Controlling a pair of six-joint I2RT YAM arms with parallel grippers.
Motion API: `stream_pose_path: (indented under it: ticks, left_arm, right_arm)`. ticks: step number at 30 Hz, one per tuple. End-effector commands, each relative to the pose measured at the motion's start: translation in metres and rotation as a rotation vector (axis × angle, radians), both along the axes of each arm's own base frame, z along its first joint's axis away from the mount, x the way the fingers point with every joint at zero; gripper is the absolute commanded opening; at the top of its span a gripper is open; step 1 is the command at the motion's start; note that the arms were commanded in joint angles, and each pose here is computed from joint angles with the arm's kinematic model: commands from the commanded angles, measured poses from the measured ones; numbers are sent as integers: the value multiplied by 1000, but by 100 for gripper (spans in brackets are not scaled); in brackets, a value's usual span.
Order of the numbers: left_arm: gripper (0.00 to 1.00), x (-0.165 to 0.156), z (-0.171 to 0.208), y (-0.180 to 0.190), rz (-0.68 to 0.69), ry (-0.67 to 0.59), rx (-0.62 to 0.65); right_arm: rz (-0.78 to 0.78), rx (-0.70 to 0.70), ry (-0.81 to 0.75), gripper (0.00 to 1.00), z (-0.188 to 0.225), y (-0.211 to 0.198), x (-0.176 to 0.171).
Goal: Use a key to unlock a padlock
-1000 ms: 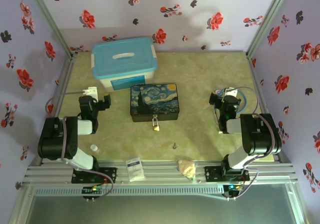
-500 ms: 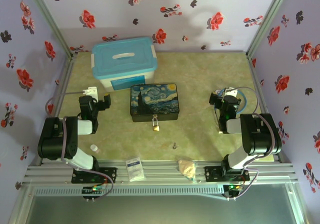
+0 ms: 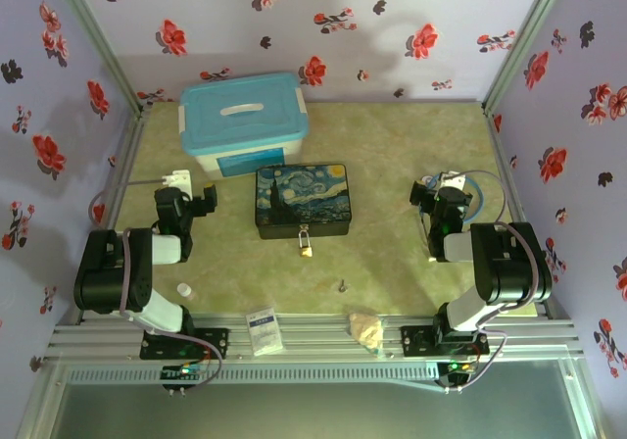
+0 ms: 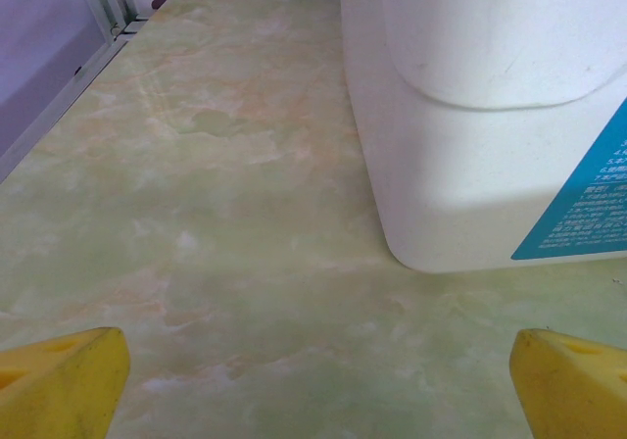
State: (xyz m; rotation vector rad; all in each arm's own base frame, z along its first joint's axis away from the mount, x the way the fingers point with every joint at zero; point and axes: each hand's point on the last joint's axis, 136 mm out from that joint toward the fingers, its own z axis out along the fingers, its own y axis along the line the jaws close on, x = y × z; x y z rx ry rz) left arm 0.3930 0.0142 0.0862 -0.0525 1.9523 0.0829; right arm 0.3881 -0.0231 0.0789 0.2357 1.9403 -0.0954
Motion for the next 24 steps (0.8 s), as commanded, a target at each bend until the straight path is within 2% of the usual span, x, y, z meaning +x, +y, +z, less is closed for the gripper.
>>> stream_pose_path:
  ticks: [1, 16, 24]
  left_arm:
    - [100, 6, 8, 1, -8, -26, 8]
    - [100, 5, 10, 4, 5, -34, -3]
    - [100, -16, 49, 22, 116, -113, -12]
  right_arm:
    - [0, -14, -17, 99, 8, -2, 6]
    - [-6, -13, -26, 99, 11, -3, 6]
    - [-17, -7, -35, 99, 41, -5, -4]
